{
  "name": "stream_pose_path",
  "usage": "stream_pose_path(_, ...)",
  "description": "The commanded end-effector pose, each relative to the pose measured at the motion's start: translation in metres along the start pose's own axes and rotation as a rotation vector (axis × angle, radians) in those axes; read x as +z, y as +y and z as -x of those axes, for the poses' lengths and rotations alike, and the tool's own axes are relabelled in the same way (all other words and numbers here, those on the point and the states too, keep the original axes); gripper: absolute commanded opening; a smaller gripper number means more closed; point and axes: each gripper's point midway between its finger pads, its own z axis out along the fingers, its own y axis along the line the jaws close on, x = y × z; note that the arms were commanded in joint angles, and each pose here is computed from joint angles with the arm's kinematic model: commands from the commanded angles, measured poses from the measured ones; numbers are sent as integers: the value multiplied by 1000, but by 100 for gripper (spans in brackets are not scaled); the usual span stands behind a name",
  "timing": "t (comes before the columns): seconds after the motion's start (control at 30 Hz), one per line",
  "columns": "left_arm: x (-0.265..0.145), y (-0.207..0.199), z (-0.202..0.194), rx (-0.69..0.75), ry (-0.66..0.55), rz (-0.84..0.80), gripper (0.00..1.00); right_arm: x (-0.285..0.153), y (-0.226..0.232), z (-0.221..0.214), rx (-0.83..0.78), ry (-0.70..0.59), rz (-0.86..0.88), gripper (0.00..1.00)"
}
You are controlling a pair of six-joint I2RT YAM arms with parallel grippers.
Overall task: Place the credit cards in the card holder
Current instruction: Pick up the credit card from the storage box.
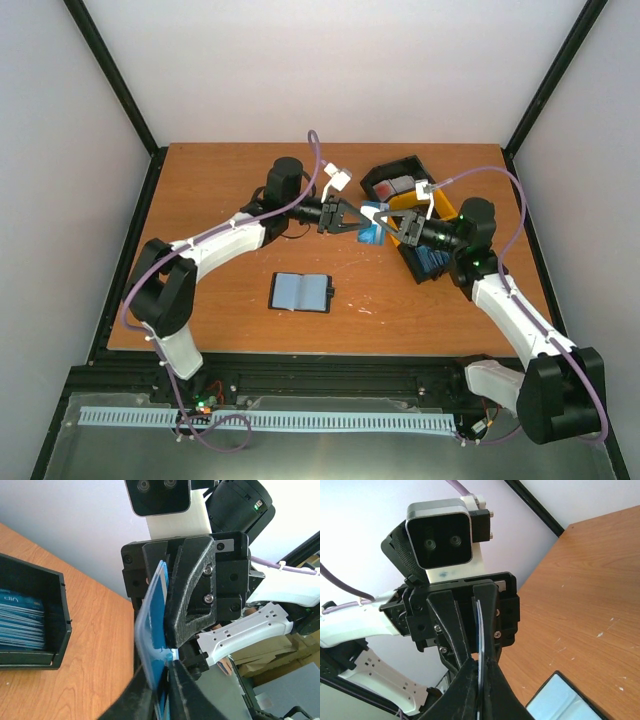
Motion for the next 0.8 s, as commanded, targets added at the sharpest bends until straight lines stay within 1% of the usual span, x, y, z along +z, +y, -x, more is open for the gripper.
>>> stream_pose_path(0.0, -2, -11, 18, -14, -10, -33, 13, 1, 4, 6, 8, -41, 18, 3)
stream_pose_path(0.07, -3, -11, 18, -23, -15, -28, 20, 1, 4, 11, 17, -62, 8, 3)
stream_pose_path(0.13, -6, -10, 16, -36, -22, -17, 27, 1, 11, 16, 21, -74, 39, 3)
stream_pose_path(0.23, -15, -10, 14, -48, -40, -1, 40, 0, 26, 22, 23, -76, 95, 3)
stream_pose_path(0.3, -21, -12, 12, -58, -53, 7, 51, 1, 33, 24, 35, -66, 121, 3)
stream_pose_path(0.4, -24, -20, 12, -64, -63, 4, 60, 1, 40, 27, 64, -59, 150, 3)
stream_pose_path(0.5, -29, -30, 15, -55, -84, 8, 70, 1, 42, 35, 133, -71, 156, 3)
stream_pose_path(0.63, -34, -35, 16, -34, -121, 41, 78, 4, 40, 44, 259, -93, 171, 3)
stream_pose_path(0.77, -35, -31, 16, -30, -132, 61, 79, 2, 50, 52, 337, -113, 225, 3)
